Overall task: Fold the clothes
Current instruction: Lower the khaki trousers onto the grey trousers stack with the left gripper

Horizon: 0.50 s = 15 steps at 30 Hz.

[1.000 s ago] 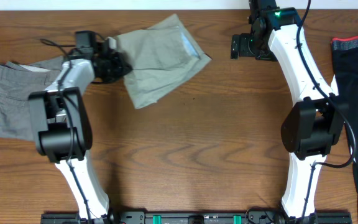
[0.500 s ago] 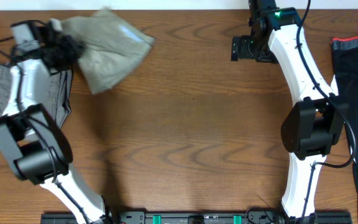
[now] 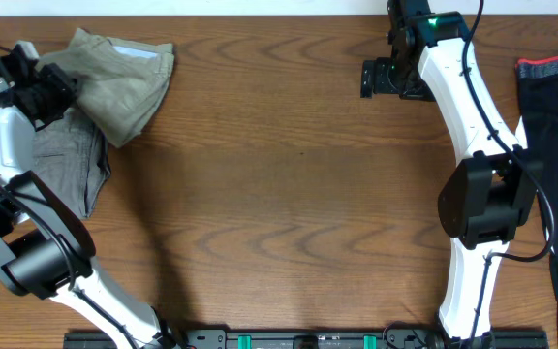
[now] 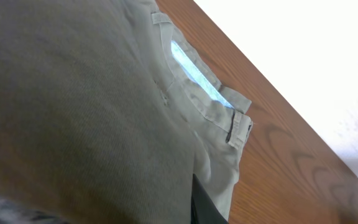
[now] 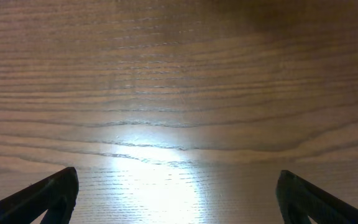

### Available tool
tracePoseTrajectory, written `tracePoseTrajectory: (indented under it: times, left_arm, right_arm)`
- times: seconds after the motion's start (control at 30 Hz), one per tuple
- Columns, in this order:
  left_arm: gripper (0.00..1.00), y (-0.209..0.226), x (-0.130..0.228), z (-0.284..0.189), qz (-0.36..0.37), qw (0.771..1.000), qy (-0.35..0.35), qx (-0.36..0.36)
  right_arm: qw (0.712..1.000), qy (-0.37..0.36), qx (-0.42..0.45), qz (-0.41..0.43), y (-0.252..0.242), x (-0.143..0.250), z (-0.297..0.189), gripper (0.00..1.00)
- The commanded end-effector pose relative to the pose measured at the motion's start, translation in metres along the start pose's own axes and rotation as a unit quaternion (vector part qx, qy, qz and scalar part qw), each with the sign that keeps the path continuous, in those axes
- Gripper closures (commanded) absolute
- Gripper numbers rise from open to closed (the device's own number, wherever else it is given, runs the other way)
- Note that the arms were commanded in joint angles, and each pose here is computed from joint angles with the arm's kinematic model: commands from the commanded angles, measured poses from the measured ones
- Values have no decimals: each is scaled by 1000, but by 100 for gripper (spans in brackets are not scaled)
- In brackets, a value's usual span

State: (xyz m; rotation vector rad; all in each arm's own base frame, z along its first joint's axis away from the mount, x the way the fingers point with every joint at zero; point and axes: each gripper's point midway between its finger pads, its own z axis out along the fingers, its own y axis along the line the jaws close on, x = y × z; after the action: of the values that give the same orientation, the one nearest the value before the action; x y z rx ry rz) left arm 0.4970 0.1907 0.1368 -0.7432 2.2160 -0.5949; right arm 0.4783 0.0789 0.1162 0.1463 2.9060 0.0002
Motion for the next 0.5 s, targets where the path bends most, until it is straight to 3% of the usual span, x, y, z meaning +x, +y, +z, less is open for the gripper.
tracePoseTrajectory:
  times: [0.0,0.47]
  left_arm:
    - [94,-6,-28,-32,21,999,-44,1]
    - [94,13,-45,-52,17,997,-71,-7]
  right_arm:
    - [1000,-7,5,-2,-5,-4,-5,1]
    - [1000,-2,6,-8,-5,-1,-5,1]
